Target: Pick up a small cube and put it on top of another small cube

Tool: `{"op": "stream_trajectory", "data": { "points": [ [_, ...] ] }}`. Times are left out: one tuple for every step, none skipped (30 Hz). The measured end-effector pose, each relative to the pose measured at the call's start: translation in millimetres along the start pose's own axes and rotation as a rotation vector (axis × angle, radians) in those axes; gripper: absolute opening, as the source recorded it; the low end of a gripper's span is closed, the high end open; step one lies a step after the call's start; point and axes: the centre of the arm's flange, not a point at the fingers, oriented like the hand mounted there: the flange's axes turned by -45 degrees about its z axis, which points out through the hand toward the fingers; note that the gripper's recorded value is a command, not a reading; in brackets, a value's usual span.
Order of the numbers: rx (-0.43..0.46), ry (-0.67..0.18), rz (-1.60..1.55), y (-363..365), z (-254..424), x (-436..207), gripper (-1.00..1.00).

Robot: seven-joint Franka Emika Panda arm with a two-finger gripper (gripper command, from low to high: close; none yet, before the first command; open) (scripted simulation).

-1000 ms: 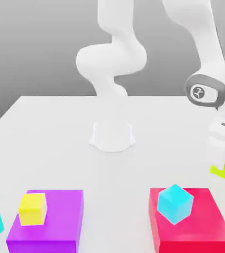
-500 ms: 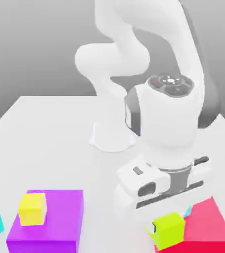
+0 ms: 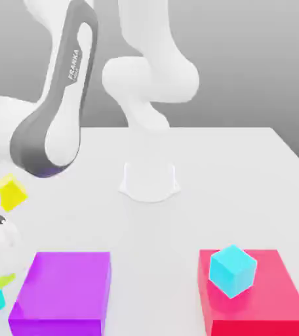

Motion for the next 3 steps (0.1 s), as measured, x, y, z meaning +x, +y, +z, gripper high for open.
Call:
{"op": "stream_trajectory", "data": {
  "points": [
    [0.0, 0.0, 0.0, 0.0, 0.0, 0.0, 1.0],
    [0.0, 0.0, 0.0, 0.0, 0.0, 0.0, 1.0],
    [0.0, 0.0, 0.0, 0.0, 0.0, 0.0, 1.0]
  ]
}}
